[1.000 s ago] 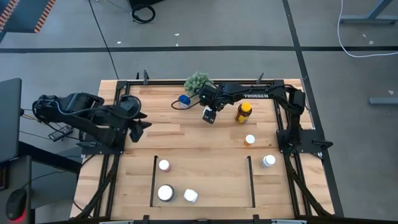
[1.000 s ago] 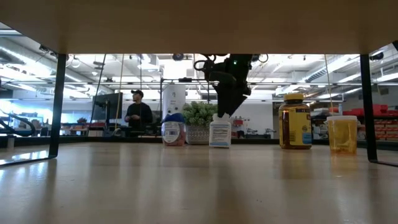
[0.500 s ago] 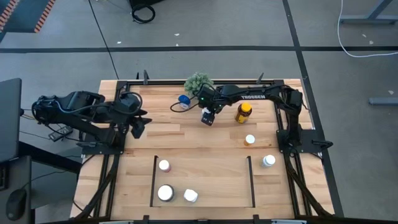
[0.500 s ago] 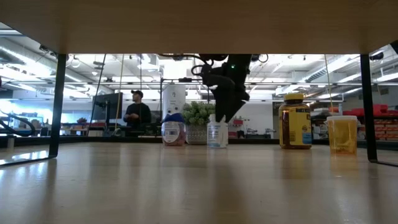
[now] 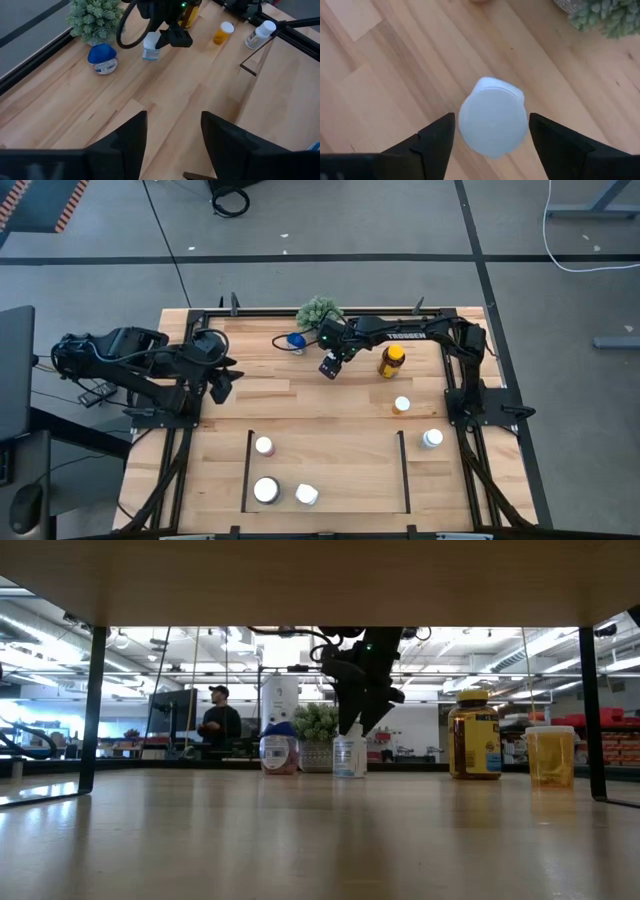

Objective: Pick and place medicine bottles onto shelf by color
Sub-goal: Put the left white pill bottle on the shelf

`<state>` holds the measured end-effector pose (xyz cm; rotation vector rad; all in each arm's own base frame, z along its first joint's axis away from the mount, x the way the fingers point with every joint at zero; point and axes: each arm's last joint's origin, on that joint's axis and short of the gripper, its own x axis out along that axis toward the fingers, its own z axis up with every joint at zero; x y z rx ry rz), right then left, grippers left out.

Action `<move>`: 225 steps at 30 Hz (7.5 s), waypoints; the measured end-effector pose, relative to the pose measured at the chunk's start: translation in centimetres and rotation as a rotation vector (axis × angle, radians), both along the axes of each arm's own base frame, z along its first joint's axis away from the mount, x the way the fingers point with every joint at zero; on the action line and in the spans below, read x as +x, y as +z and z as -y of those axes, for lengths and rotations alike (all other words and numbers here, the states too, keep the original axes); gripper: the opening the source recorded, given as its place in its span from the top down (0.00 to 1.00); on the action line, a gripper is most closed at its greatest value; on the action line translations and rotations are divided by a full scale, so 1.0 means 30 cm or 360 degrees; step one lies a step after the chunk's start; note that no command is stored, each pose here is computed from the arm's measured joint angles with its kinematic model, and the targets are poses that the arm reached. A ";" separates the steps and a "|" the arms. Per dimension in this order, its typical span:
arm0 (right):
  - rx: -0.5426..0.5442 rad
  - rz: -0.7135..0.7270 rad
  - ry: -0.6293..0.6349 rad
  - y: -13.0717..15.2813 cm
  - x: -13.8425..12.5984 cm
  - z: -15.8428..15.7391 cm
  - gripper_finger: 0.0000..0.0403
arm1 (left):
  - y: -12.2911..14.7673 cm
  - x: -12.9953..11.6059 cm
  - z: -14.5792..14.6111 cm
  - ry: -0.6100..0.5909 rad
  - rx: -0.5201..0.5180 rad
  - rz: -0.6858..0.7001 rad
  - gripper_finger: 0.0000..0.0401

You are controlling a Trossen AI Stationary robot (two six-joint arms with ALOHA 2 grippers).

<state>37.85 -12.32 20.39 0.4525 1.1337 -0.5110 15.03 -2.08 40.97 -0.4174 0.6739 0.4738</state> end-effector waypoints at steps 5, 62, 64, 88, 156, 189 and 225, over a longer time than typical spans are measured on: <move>0.0019 0.0007 -0.0047 0.000 0.000 -0.001 0.51 | 0.000 0.000 0.000 -0.0005 0.0005 -0.0003 0.53; -0.0033 0.0619 0.0938 0.635 0.042 -0.779 0.55 | 0.000 0.000 0.002 -0.0079 0.0036 -0.0026 0.57; -0.0052 0.0624 0.0963 0.637 0.043 -0.776 0.55 | 0.000 0.000 0.002 -0.0056 0.0012 -0.0017 0.57; 0.0034 0.0503 0.0990 0.558 0.089 -0.836 0.55 | -0.001 0.000 0.002 -0.0027 -0.0017 -0.0007 0.57; 0.0079 0.0329 0.1097 0.471 0.117 -0.857 0.36 | 0.000 0.001 0.002 0.0002 -0.0047 0.0009 0.57; -0.0227 0.0105 0.0918 0.452 0.094 -0.803 0.36 | 0.000 0.001 0.002 0.0001 -0.0046 0.0008 0.57; -0.0170 0.0346 0.0958 0.462 0.139 -0.815 0.36 | 0.000 0.001 0.002 -0.0007 -0.0037 0.0005 0.57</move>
